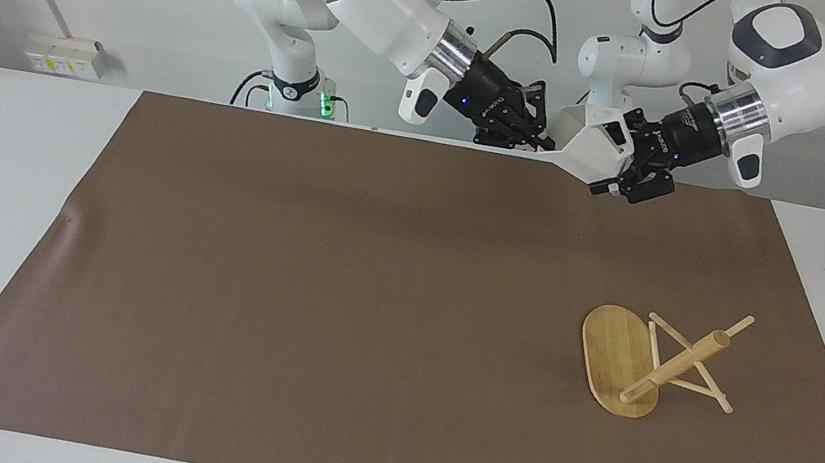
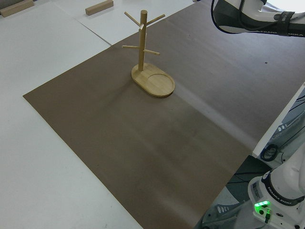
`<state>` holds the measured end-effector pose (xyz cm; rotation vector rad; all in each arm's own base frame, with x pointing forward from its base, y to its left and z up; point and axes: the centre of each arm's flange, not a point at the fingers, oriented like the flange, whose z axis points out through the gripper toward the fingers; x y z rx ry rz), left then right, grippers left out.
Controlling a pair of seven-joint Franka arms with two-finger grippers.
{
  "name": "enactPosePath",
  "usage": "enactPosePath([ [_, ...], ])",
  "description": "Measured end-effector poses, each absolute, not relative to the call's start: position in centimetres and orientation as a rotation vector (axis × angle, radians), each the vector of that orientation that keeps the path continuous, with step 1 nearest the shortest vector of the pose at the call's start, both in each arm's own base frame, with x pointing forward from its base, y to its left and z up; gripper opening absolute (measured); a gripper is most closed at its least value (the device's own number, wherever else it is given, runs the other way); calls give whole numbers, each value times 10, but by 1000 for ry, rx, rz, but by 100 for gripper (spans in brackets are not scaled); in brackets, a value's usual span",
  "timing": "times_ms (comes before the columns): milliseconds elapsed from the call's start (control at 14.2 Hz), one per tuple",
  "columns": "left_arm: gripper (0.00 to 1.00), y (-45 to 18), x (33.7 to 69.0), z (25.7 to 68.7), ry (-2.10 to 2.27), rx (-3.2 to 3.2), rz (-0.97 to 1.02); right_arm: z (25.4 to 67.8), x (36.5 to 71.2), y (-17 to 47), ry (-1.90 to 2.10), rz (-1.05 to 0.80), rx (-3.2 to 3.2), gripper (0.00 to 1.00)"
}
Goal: Hang cup on rack
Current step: 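Close the left gripper on the cup held by the right gripper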
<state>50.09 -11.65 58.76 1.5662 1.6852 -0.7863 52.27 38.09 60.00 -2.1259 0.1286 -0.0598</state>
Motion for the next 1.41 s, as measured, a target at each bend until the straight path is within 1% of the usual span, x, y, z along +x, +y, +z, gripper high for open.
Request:
enactPosePath([
  [918,69,-115,499,586,1717,1593,-767,593,522,385,127,-41,-2127,4],
  [989,69,-115,499,586,1719,1593,-766,593,522,385,129,-38,-2126,4],
  [1059,69,-113,500,585,1726,1597,-756,593,523,385,138,-34,-2126,9],
  [1130,69,-110,500,585,1732,1598,-749,593,523,385,153,-26,-2124,9],
  [1201,69,-108,501,584,1738,1601,-743,595,523,385,163,-22,-2122,15],
  [1342,69,-107,501,584,1741,1603,-740,596,523,385,167,-21,-2120,37],
  [1412,69,-107,501,584,1741,1603,-740,596,523,385,167,-21,-2120,49],
])
